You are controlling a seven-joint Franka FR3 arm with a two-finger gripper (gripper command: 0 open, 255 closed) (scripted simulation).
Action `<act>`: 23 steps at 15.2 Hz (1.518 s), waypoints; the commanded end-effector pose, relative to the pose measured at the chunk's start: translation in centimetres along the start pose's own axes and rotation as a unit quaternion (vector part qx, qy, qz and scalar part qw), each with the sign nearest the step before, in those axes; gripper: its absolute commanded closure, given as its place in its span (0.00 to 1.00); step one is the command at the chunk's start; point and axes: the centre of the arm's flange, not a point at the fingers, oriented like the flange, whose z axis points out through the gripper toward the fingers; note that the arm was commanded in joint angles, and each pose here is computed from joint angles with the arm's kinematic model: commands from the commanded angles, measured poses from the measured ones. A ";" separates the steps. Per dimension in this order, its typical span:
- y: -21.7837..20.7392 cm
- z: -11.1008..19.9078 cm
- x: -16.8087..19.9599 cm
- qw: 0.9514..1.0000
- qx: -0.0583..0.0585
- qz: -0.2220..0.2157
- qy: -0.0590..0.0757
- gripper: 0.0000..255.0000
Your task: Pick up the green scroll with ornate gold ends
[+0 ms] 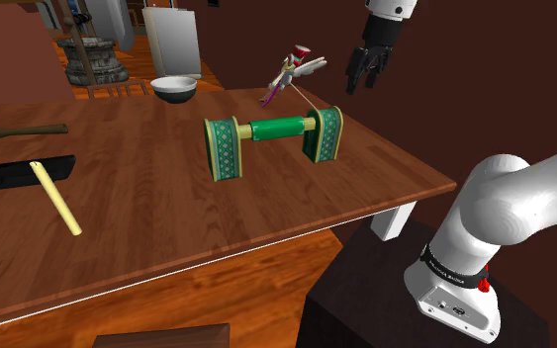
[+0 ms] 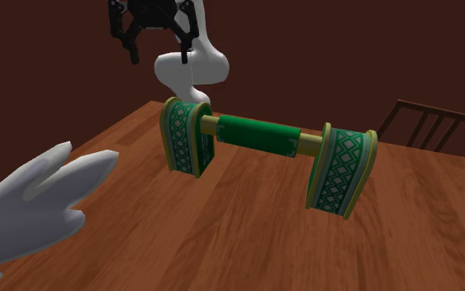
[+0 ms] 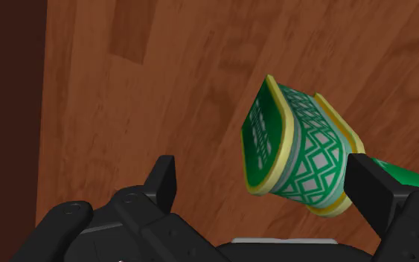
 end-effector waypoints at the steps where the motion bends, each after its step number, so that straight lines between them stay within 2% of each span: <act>1: 0.0 0.0 0.0 1.000 0.000 0.000 0.000 0.00; 3: -1.1 0.9 2.4 0.998 0.005 -0.067 -0.009 0.00; 5: -2.5 1.8 4.7 0.991 0.011 -0.133 -0.017 0.00; 7: -4.3 2.7 6.7 0.980 0.016 -0.199 -0.026 0.00; 9: -6.3 3.6 8.4 0.964 0.021 -0.264 -0.034 0.00; 11: -8.5 4.5 9.9 0.944 0.027 -0.327 -0.042 0.00; 13: -10.9 5.4 11.0 0.919 0.032 -0.389 -0.050 0.00; 15: -13.4 6.3 11.8 0.890 0.036 -0.450 -0.058 0.00; 17: -16.0 7.2 12.3 0.858 0.041 -0.508 -0.065 0.00; 18: -16.9 7.5 12.3 0.847 0.043 -0.526 -0.068 0.00; 23: -16.9 10.1 11.9 0.847 0.043 -0.526 -0.068 0.00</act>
